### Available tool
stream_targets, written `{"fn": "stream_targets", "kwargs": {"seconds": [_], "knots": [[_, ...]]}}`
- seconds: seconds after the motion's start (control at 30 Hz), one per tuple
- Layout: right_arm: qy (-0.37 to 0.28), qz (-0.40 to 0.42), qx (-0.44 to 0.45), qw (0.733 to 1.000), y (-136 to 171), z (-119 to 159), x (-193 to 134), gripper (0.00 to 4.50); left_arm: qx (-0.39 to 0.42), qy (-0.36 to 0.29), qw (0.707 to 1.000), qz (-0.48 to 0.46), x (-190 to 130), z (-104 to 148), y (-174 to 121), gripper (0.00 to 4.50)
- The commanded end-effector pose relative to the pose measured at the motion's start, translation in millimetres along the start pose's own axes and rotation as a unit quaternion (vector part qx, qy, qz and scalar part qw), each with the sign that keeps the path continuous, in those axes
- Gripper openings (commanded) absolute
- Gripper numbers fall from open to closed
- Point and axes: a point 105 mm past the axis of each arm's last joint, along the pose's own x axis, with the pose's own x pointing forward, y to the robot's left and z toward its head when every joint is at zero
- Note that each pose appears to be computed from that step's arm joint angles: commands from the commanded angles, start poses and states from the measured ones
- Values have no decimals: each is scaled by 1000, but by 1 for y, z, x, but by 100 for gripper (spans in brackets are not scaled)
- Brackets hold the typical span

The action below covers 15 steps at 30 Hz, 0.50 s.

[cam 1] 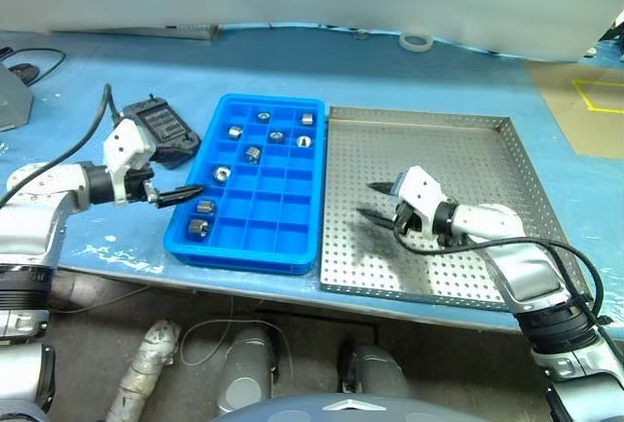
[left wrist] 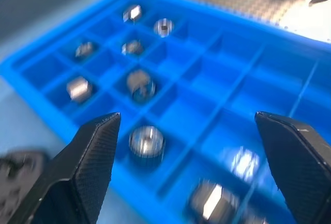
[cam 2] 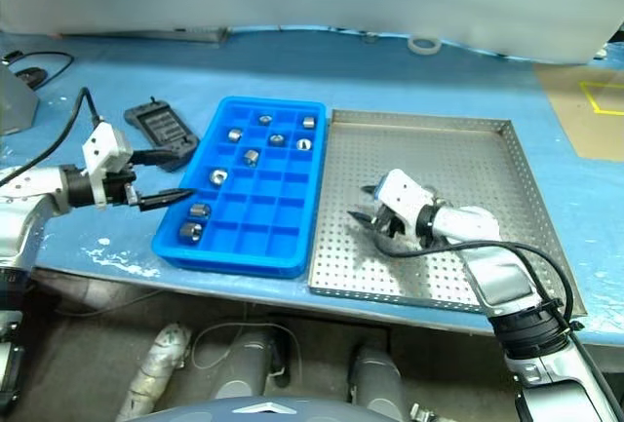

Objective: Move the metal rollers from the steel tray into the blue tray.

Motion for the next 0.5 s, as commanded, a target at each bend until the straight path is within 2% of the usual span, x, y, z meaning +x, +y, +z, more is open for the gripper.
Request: {"fn": "stream_targets", "kwargs": {"seconds": [0.03,0.13,0.2,0.5], "knots": [[1,-123,-3,992,-52,-2,-20,269,-2,-66,998,0,18,32,-2,436],[12,-234,69,970,-94,-16,-42,269,-9,-84,996,-12,35,36,-7,436],[17,-259,97,961,-104,-22,-53,269,-17,-90,996,-18,43,36,-9,436],[23,-156,163,974,-58,-37,-71,269,-27,-82,995,-43,54,29,-13,436]]}}
